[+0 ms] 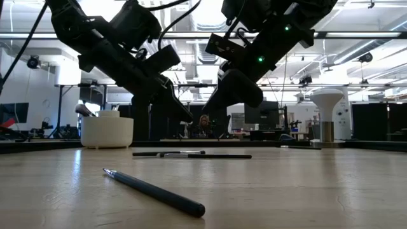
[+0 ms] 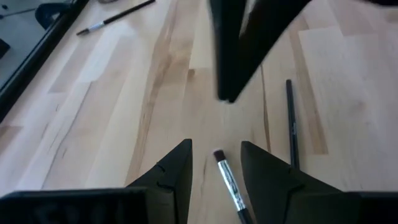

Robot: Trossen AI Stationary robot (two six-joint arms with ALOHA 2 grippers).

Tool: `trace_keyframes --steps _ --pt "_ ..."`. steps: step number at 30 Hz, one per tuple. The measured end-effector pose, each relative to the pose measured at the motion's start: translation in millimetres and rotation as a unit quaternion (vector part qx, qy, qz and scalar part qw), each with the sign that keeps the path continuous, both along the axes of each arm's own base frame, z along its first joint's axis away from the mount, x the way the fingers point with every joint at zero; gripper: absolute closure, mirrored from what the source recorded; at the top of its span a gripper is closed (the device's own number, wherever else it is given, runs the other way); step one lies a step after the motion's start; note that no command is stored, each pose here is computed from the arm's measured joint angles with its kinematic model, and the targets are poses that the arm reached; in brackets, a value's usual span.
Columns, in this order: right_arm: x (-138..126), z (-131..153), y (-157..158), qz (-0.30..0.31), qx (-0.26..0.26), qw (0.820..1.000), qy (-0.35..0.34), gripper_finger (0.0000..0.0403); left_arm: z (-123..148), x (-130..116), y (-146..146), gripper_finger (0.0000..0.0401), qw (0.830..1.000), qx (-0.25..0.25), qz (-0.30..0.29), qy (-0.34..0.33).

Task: Put items in baskets/containers
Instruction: Put the eyeshadow brush into the organizer

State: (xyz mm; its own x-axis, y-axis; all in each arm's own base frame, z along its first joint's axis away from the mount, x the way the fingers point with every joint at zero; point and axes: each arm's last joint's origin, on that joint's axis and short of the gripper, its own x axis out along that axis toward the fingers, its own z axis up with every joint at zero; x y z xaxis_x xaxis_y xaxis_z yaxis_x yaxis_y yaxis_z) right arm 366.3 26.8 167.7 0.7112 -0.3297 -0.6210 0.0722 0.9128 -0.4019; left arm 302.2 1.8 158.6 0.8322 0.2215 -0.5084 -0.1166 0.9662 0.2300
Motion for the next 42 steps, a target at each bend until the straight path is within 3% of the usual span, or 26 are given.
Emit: trace_keyframes --steps 5,11,22,33,42 --pt "0.3 -9.2 -9.7 -0.012 0.046 0.999 0.005 0.039 -3.1 -2.1 0.4 0.0273 1.0 -0.004 0.003 0.018" --pt "2.3 -27.1 -34.0 -0.014 0.085 0.996 0.03 0.0354 -6.0 -4.0 0.3 0.0273 0.999 -0.012 0.004 0.034" --pt "5.4 -45.1 -63.2 0.05 0.165 0.985 0.026 0.0299 -6.3 -4.1 0.0 0.0273 0.999 -0.018 0.002 0.035" --pt "9.0 -64.6 -72.4 0.056 0.184 0.981 0.04 0.0319 -6.3 -4.0 -0.1 0.0273 0.999 -0.021 0.002 0.034" --pt "8.1 -63.8 -72.6 0.069 0.189 0.979 0.044 0.0388 -6.3 -4.0 0.0 0.0273 0.999 -0.036 0.012 0.03"
